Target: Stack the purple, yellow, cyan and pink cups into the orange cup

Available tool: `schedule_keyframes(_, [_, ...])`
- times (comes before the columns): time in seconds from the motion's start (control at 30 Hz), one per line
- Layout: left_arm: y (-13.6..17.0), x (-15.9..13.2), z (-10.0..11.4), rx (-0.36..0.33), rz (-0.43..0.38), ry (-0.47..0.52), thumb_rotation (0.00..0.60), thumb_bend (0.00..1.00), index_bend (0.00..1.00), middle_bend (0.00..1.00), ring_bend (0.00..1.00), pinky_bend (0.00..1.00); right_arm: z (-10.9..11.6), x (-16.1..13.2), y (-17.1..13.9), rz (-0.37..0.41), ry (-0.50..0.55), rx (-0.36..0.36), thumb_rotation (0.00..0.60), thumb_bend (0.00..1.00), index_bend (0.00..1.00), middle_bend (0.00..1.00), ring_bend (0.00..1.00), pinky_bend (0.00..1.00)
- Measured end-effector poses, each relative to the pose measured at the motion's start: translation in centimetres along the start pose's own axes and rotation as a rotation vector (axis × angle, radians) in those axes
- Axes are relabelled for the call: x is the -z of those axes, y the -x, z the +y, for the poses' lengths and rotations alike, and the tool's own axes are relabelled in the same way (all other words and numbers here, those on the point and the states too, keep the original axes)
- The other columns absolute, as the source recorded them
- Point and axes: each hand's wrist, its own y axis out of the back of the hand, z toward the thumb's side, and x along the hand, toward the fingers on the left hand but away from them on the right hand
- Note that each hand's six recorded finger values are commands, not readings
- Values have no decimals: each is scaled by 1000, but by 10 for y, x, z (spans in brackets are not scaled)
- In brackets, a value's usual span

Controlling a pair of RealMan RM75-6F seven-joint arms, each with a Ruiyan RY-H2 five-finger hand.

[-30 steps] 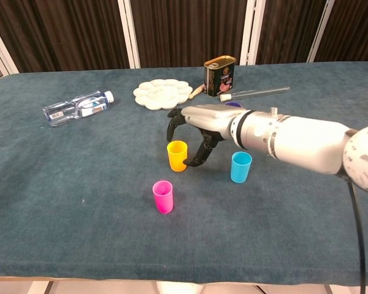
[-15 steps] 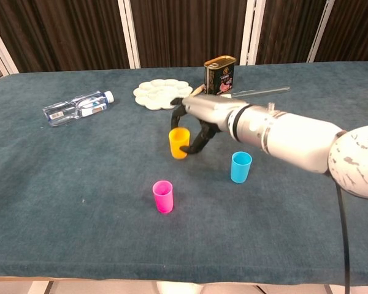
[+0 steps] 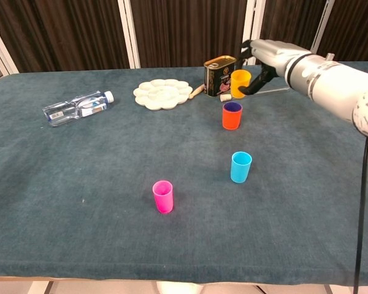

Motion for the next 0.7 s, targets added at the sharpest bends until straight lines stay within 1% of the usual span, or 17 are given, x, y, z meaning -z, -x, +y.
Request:
schedule_keyframes(0.13, [-1, 1, -1, 5, 6, -2, 600, 399, 0, 0, 0, 94, -5, 6, 4, -13, 3, -25, 600, 504, 588, 12, 0, 0])
schedule_keyframes(0.4, [-1, 2, -1, 7, 11, 0, 600, 399, 0, 0, 0, 94, -14, -3, 8, 4, -2, -38, 600, 504, 582, 13, 0, 0])
schedule_keyframes(0.5, [-1, 2, -1, 10, 12, 1, 600, 399, 0, 0, 0, 94, -20, -6, 9, 7, 0, -50, 600, 504, 557, 12, 0, 0])
schedule_keyframes(0.6, [0, 1, -1, 10, 11, 1, 600, 399, 0, 0, 0, 94, -25, -8, 8, 12, 11, -63, 600, 504, 482, 12, 0, 0])
schedule_keyframes(0.7, [0, 2, 0, 9, 12, 3, 600, 399, 0, 0, 0, 94, -27, -10, 7, 17, 30, -71, 600, 504, 357, 6, 0, 0])
